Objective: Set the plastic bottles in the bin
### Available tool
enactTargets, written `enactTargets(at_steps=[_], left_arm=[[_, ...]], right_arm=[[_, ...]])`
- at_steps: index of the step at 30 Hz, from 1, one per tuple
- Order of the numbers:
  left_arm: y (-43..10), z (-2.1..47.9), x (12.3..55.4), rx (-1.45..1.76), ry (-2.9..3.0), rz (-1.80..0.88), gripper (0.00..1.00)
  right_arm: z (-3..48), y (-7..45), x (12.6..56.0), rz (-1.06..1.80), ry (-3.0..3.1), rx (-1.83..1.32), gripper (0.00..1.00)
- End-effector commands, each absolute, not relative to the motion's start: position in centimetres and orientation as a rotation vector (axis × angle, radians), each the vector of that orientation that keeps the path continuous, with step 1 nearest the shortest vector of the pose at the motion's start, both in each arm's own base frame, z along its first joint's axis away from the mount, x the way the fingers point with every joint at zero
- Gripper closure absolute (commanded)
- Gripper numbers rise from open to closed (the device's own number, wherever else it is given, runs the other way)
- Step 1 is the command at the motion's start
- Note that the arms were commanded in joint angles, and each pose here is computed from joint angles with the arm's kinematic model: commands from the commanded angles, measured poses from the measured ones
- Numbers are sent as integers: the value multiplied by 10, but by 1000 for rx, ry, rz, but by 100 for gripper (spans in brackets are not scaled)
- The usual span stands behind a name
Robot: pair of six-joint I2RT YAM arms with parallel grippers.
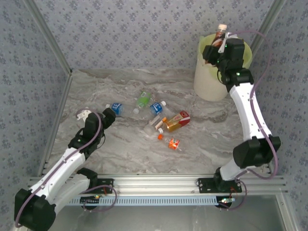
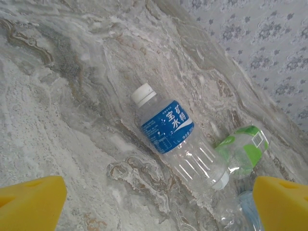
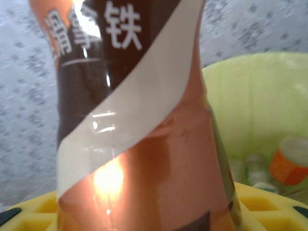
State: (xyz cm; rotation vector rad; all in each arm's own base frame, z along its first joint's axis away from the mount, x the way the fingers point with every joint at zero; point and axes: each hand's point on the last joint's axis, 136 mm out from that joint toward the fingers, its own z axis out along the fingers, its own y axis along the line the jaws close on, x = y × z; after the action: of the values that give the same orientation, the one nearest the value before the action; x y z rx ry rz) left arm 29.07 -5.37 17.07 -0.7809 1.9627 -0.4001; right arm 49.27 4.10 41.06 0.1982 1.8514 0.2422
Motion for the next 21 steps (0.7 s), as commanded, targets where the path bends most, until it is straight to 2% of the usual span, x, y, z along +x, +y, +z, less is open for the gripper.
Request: enactTargets(at_steps=[1, 9, 12, 16, 19, 21], left_arm=[[-42, 166, 284, -825, 1945, -362, 1], [-38, 163, 279, -833, 1962, -342, 1], [-36, 161, 278, -839, 1976, -332, 1], [-33, 157, 277, -855, 2000, -315, 1], [-34, 154, 279, -859, 2031, -312, 1], [-36, 151, 281, -856, 2059, -315, 1]], right_arm=[[417, 14, 515, 134, 1852, 223, 49], [386, -64, 564, -96, 1892, 418, 48], [369, -78, 577, -98, 1939, 439, 47], [352, -73, 590, -64, 2003, 355, 38], [351, -68, 594, -53, 2005, 325, 25], [356, -65, 591, -52, 2001, 322, 23]])
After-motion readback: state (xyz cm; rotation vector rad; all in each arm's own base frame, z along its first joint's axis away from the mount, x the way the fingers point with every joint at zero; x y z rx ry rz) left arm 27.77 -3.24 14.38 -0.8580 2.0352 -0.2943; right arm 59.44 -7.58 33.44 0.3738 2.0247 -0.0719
